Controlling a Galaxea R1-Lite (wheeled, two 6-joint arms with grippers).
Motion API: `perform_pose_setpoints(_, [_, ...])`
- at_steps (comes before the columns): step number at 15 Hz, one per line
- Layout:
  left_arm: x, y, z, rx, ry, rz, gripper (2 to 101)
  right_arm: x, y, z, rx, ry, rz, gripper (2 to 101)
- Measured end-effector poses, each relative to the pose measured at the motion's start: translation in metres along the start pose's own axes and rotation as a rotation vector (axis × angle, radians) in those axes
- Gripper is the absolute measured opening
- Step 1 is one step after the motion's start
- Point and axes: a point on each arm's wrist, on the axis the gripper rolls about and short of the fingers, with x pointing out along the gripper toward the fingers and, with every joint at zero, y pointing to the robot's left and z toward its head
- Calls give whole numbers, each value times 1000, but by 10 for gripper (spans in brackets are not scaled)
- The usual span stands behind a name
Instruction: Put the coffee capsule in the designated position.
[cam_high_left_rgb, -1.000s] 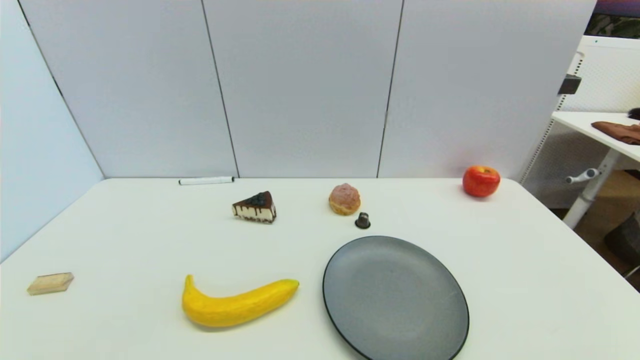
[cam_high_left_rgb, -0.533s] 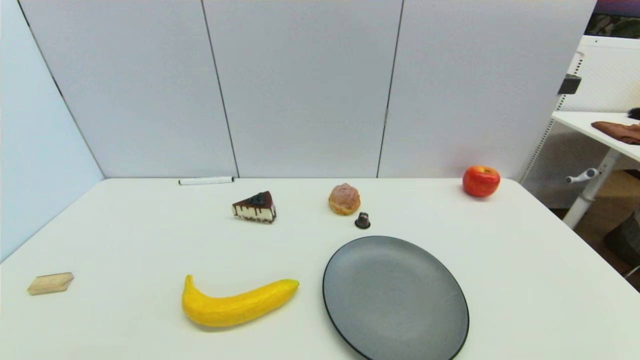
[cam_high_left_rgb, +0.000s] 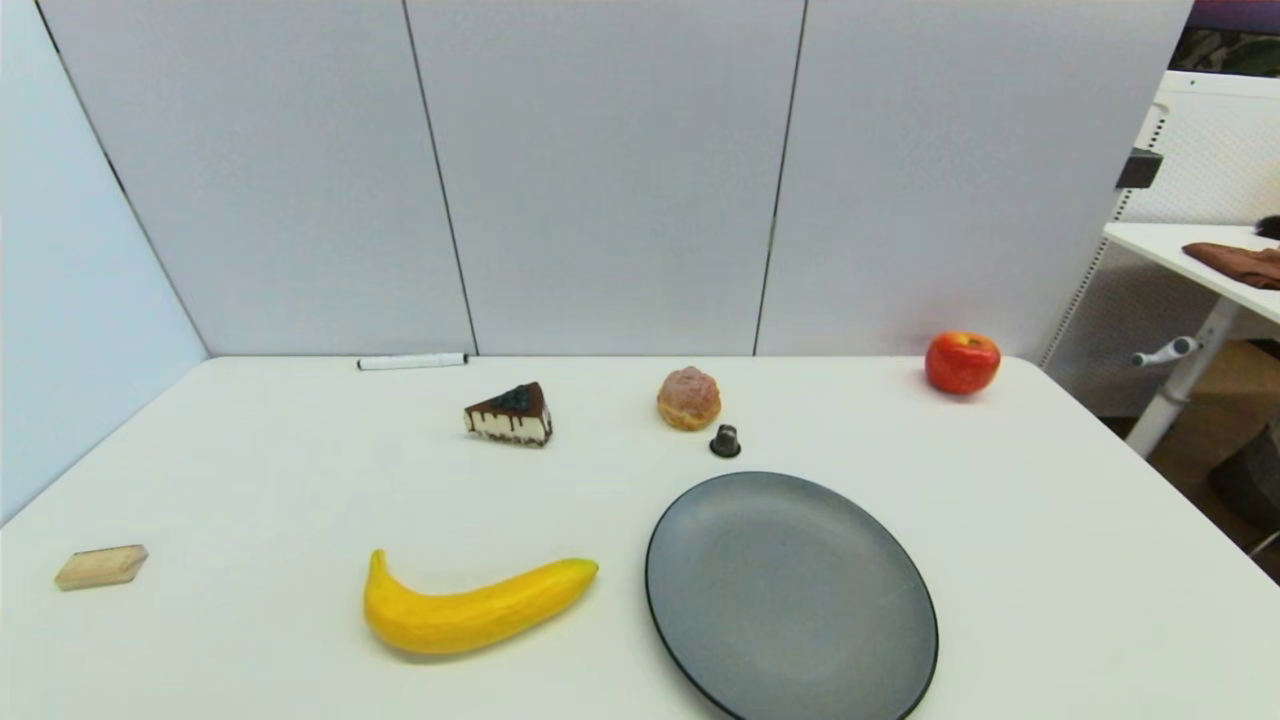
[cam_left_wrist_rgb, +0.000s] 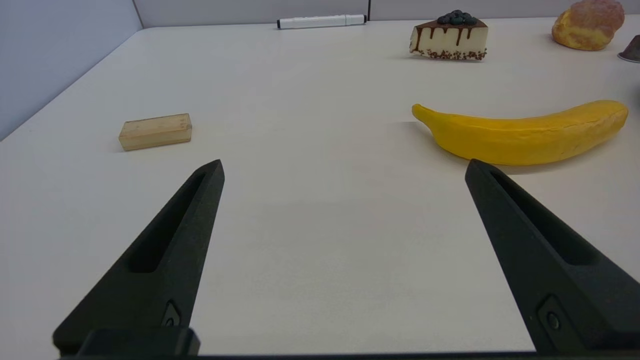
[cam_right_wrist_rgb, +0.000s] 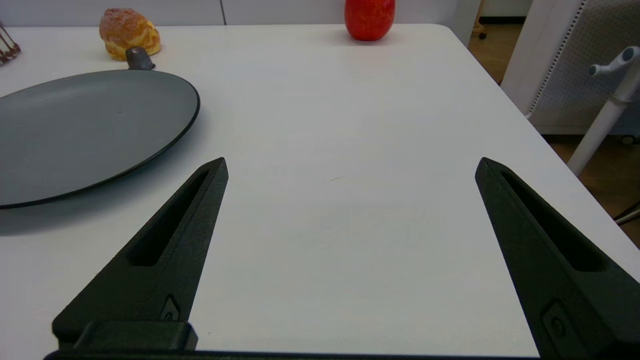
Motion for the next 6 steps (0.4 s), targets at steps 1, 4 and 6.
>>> perform_pose_setpoints(1, [0,0,0,0,0,0,975,0,0,0,2,0,-1,980])
perform_pose_setpoints(4, [0,0,0,0,0,0,976,0,0,0,30,-2,-7,980])
perform_pose_setpoints(6, [0,0,0,0,0,0,977,0,0,0,32,-2,-6,980])
